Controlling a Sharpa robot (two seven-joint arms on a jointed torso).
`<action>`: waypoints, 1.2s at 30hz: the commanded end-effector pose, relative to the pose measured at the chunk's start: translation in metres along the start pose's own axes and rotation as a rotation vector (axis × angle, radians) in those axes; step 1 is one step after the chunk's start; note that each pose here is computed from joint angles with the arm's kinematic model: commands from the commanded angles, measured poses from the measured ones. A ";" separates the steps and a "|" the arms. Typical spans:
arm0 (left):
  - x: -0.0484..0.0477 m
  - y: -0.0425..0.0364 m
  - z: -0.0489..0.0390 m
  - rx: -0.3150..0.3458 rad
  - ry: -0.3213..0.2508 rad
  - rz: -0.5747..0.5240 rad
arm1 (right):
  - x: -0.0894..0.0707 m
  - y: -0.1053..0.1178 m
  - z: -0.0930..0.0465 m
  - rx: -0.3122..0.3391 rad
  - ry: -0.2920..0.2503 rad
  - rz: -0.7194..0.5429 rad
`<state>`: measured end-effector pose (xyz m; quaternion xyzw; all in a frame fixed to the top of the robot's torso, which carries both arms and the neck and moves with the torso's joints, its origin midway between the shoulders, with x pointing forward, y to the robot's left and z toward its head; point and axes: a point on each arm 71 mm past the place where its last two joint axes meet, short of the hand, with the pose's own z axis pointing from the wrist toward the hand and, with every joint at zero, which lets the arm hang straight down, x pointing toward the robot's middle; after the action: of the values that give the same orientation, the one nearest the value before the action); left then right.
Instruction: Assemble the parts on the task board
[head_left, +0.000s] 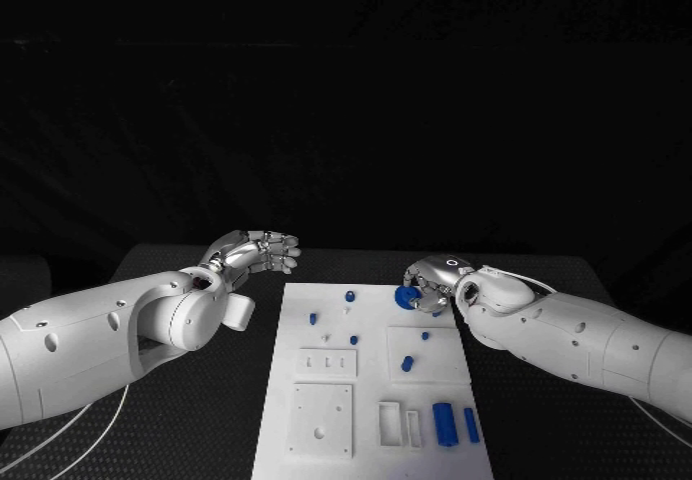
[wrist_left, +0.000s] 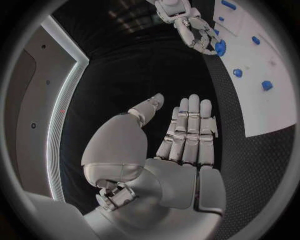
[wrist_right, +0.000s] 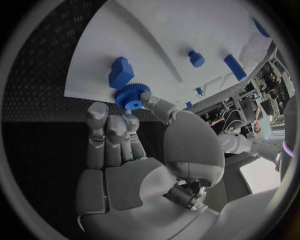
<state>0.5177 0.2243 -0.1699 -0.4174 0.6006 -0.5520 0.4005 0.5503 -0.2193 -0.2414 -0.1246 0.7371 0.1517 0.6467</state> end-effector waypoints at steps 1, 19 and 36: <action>0.0021 -0.0022 0.0003 0.010 0.017 -0.001 | 0.030 0.002 -0.008 0.004 0.144 -0.040; 0.0010 -0.0022 0.0000 0.011 0.012 0.001 | -0.012 0.039 -0.005 -0.037 -0.106 -0.182; 0.0026 -0.0023 0.0007 0.011 0.014 0.000 | -0.022 0.125 -0.001 -0.209 -0.229 -0.273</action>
<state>0.5178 0.2247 -0.1700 -0.4177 0.6007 -0.5514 0.4007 0.5053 -0.1051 -0.2127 -0.2574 0.6321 0.1703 0.7108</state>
